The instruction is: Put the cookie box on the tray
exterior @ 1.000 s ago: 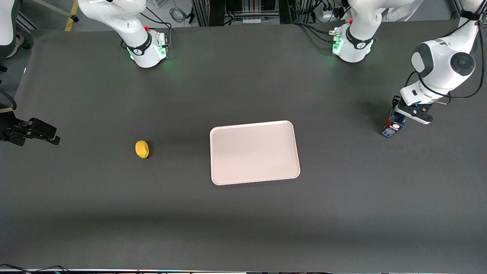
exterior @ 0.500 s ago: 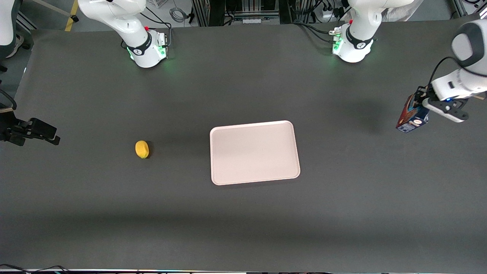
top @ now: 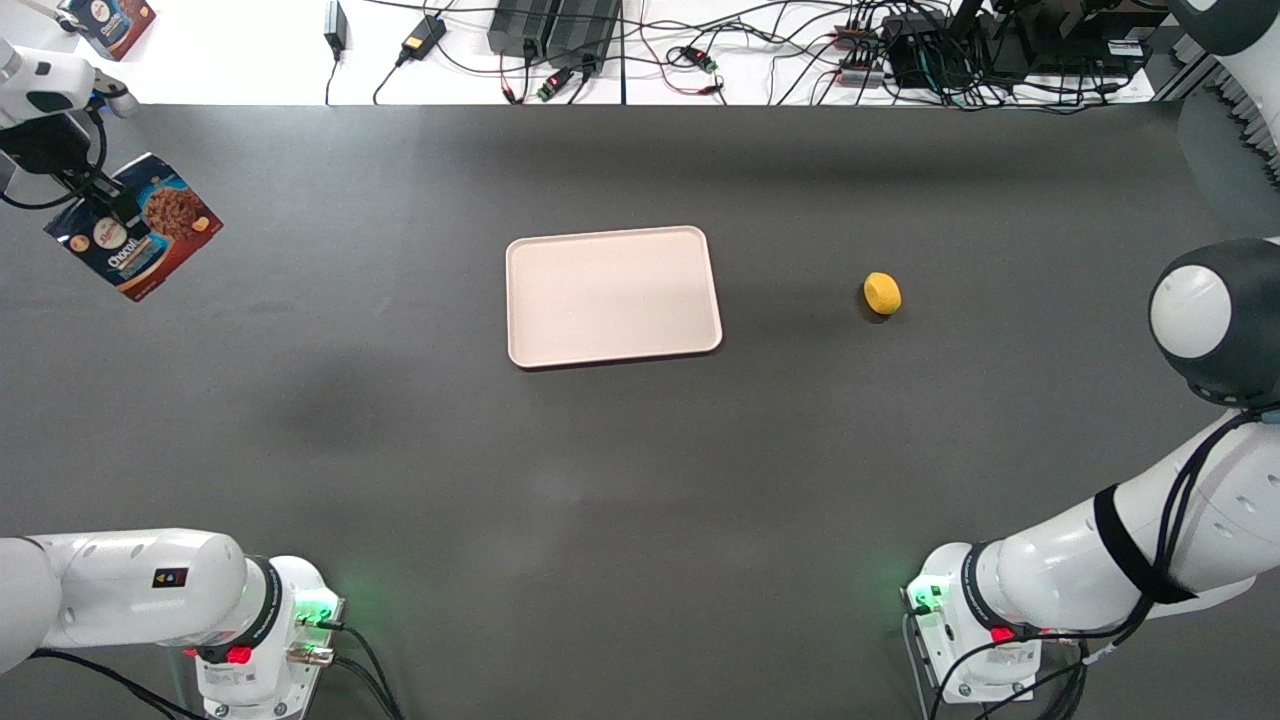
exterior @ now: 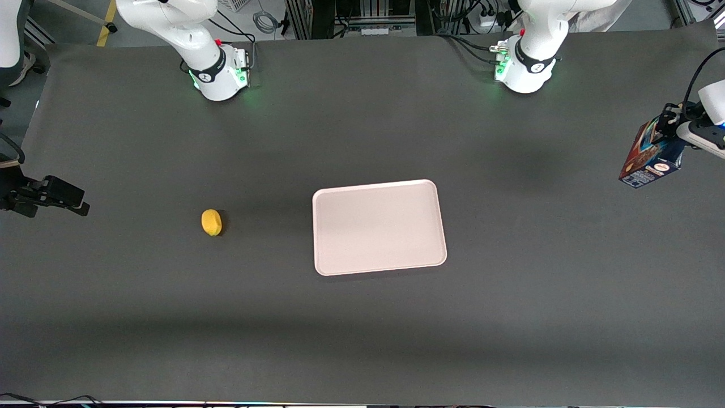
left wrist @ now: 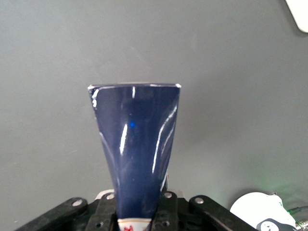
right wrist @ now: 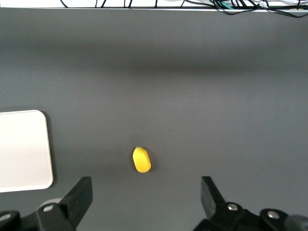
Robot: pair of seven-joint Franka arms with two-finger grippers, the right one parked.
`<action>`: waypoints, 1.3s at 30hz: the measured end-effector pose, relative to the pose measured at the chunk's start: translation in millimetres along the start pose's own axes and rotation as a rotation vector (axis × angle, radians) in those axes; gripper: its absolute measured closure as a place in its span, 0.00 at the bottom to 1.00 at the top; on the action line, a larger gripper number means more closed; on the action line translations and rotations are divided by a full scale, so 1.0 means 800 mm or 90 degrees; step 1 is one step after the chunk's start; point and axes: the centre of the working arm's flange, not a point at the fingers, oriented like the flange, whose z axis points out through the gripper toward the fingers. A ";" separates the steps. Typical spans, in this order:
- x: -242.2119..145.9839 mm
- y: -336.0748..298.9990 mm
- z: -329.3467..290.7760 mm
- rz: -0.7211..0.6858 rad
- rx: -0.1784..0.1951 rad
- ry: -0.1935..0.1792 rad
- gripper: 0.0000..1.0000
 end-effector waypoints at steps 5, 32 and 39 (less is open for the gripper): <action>0.006 0.004 -0.002 -0.003 -0.004 0.006 0.75; 0.207 0.351 0.002 -0.360 -0.033 0.046 0.75; 0.243 0.427 0.023 -0.461 -0.047 0.049 0.75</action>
